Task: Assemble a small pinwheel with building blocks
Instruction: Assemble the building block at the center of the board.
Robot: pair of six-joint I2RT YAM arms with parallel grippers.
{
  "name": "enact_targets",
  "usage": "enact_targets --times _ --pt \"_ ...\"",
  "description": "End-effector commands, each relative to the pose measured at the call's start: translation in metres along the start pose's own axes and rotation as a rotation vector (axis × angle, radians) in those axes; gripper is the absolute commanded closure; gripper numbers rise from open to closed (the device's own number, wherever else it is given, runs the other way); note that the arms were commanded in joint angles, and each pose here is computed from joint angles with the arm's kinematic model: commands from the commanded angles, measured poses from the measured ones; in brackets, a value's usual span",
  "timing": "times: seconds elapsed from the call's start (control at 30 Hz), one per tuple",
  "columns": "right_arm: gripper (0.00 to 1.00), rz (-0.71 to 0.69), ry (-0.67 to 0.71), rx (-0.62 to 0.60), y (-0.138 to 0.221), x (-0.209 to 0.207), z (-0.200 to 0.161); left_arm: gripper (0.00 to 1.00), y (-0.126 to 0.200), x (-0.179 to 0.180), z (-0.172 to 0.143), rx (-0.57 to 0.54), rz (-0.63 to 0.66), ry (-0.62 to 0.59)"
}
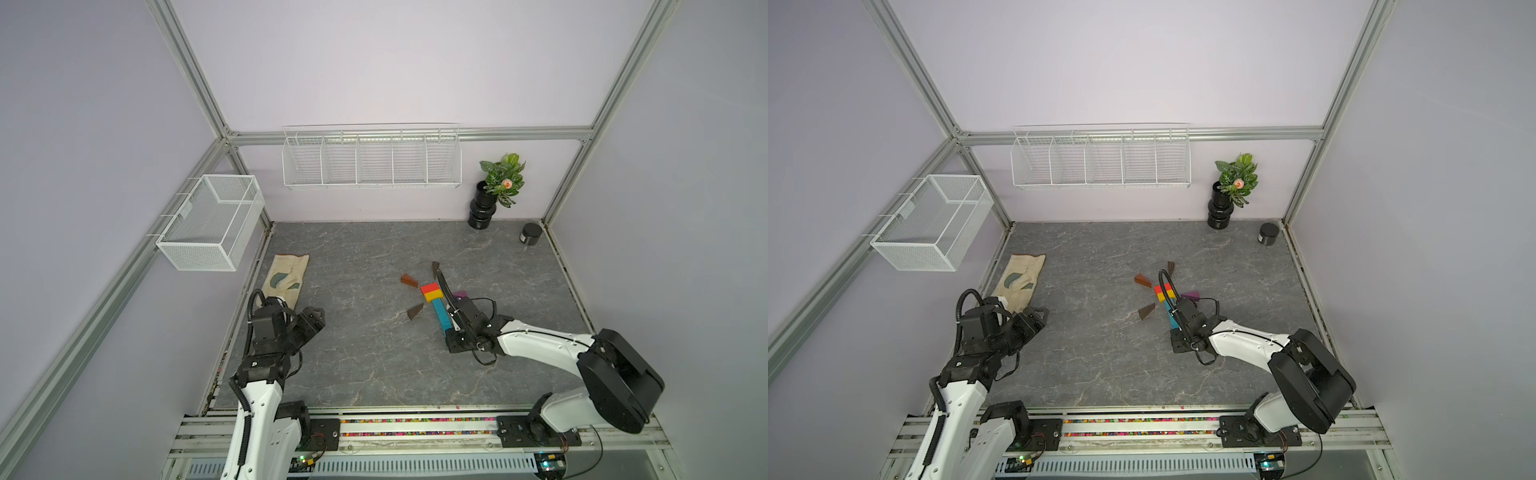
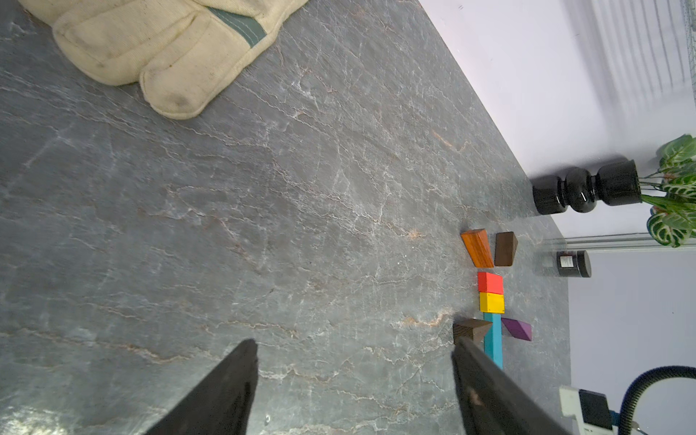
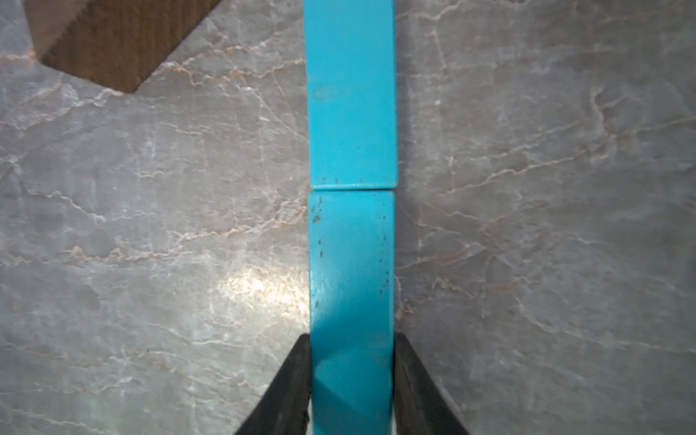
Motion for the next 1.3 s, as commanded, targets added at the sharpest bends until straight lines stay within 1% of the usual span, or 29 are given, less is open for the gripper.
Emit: enact_targets --times 0.0,0.13,0.2,0.33,0.43,0.63,0.83,1.07,1.27 --pt "0.57 -0.028 0.0 0.035 -0.005 -0.007 -0.006 0.17 -0.002 0.0 -0.001 -0.002 -0.003 -0.011" --pt "0.44 -0.023 0.0 0.019 0.006 -0.005 -0.002 0.17 -0.002 0.0 -0.002 0.0 -0.005 -0.013" --pt "0.4 -0.018 0.005 -0.007 0.018 -0.003 0.005 0.17 -0.002 0.0 -0.002 0.001 -0.004 -0.014" --pt "0.38 -0.012 0.0 -0.052 0.041 -0.002 0.02 0.17 -0.002 -0.001 -0.002 0.004 -0.005 -0.015" --pt "0.38 -0.004 0.023 -0.035 0.044 -0.001 0.024 0.17 -0.003 0.0 -0.002 0.005 -0.003 -0.015" --pt "0.45 0.027 0.073 0.058 0.023 0.008 0.021 0.17 -0.003 -0.001 -0.003 0.011 -0.005 -0.016" --pt "0.49 0.028 0.095 0.105 0.006 0.01 0.019 0.17 -0.003 -0.002 -0.003 0.01 -0.007 -0.019" --pt "0.56 0.009 0.112 0.12 -0.003 0.008 0.018 0.17 -0.003 -0.001 -0.004 0.012 -0.004 -0.017" --pt "0.59 0.003 0.109 0.113 -0.003 0.006 0.02 0.17 -0.003 -0.001 -0.005 0.014 -0.002 -0.018"
Point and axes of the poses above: each gripper's point midway between its finger pads, its own y axis back along the fingers, its own x axis along the line the jaws close on, z = x × y, the point moved 2 cm from there along y, back along the fingers, and after that the axes turned 13 degrees about -y, right-handed, at the moved point
